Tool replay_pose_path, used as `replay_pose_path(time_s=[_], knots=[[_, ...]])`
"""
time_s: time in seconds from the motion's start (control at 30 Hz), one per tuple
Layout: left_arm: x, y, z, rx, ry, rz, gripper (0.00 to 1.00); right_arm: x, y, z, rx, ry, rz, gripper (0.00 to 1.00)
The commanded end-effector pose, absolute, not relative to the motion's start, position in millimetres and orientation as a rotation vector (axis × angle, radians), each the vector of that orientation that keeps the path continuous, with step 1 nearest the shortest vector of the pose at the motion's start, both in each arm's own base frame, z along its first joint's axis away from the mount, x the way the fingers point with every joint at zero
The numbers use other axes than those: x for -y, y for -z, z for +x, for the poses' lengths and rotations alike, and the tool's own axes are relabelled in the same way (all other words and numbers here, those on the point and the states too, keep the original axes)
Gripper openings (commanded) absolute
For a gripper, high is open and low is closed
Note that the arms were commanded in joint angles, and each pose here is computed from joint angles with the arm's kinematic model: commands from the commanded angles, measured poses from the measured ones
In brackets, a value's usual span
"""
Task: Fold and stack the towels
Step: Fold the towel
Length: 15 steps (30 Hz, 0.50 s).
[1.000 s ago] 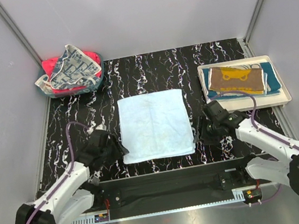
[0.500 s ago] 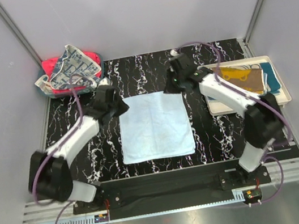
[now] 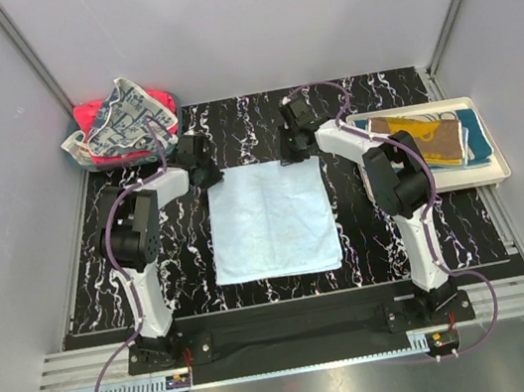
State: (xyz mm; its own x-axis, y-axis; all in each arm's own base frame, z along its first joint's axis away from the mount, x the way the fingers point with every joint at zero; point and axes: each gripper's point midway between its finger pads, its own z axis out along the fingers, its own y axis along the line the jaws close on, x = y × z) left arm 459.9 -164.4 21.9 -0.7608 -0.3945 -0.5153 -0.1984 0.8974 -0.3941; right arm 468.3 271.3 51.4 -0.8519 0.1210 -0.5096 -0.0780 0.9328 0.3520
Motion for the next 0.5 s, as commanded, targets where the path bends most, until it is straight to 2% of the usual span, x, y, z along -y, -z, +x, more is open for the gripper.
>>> replay_pose_path(time_s=[0.0,0.47], knots=[[168,-39,483,-2.384,0.434,-0.384,0.11,-257,-62,491,-2.488,-0.475,0.053,0.09],[148,-20,479,-2.427,0.34,-0.446,0.12,-177,-31,496,-2.535,-0.248,0.146,0.09]])
